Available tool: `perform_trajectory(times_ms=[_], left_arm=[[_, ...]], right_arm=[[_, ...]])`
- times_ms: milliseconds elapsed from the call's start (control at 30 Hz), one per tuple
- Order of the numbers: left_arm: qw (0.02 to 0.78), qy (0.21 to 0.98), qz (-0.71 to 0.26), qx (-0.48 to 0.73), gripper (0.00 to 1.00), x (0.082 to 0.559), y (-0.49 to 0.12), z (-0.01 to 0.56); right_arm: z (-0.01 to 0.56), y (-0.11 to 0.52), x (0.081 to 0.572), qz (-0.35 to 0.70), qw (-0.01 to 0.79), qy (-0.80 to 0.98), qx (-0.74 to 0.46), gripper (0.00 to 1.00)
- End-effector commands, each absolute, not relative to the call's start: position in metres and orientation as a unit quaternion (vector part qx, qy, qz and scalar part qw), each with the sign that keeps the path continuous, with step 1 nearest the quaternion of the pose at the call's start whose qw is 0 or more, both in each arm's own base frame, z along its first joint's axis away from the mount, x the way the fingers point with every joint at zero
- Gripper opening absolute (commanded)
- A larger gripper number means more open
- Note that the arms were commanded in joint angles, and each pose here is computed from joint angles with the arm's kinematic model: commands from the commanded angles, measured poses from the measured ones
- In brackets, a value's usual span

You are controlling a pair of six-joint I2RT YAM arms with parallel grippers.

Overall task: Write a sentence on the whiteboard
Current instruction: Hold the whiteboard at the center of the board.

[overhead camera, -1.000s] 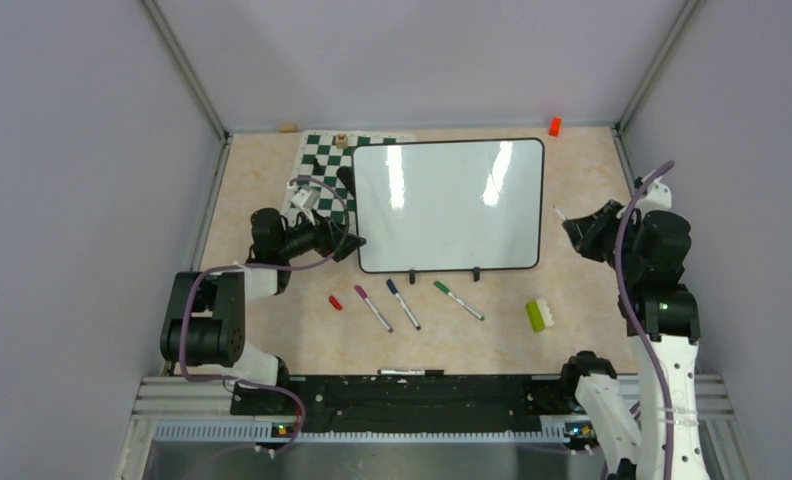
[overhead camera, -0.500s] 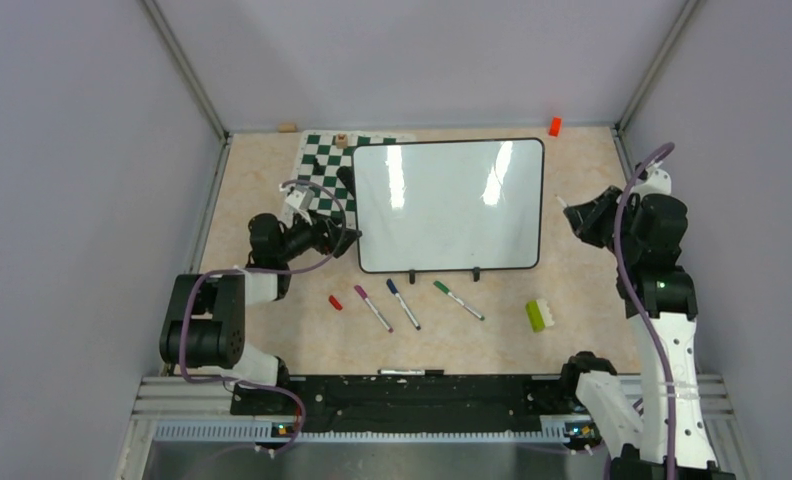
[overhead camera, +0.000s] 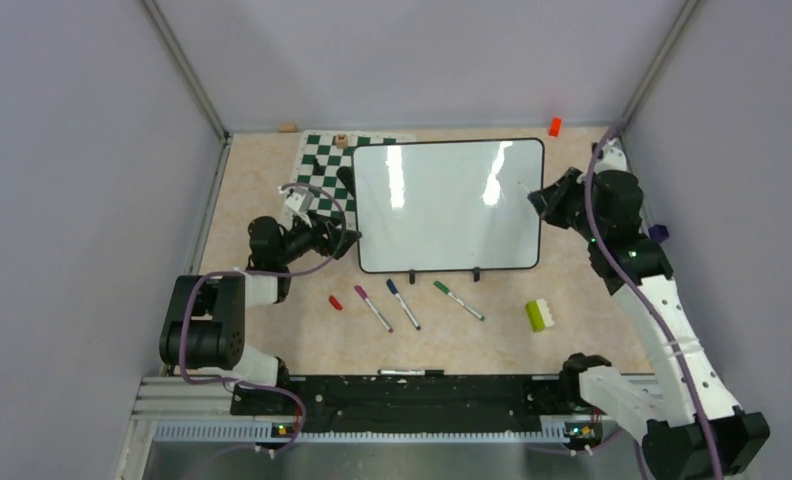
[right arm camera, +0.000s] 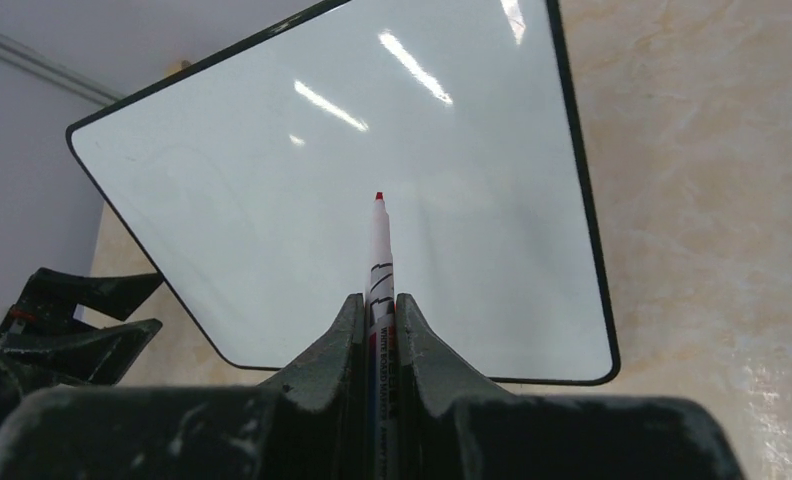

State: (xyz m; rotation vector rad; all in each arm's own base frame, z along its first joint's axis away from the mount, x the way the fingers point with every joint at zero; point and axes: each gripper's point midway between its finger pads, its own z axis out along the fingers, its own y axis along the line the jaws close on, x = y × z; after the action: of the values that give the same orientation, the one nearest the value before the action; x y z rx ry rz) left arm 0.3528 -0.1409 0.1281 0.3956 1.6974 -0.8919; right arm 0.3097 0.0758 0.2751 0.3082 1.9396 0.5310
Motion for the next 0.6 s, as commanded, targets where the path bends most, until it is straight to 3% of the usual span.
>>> perform_trajectory(times_ms=[0, 300, 467, 567], left_arm=[[0.579, 0.697, -0.38, 0.187, 0.86, 0.358, -0.142, 0.146], [0.57, 0.696, -0.389, 0.197, 0.84, 0.359, -0.146, 0.144], [0.571, 0.694, -0.389, 0.201, 0.86, 0.357, -0.146, 0.144], [0.57, 0.694, -0.391, 0.203, 0.98, 0.356, -0.147, 0.144]], right_arm=[[0.329, 0.107, 0.324, 0.216, 0.587, 0.773, 0.106, 0.0], [0.332, 0.21, 0.298, 0.15, 0.607, 0.781, 0.006, 0.0], [0.303, 0.242, 0.279, 0.115, 0.606, 0.787, -0.008, 0.0], [0.285, 0.236, 0.275, 0.095, 0.604, 0.791, 0.009, 0.0]])
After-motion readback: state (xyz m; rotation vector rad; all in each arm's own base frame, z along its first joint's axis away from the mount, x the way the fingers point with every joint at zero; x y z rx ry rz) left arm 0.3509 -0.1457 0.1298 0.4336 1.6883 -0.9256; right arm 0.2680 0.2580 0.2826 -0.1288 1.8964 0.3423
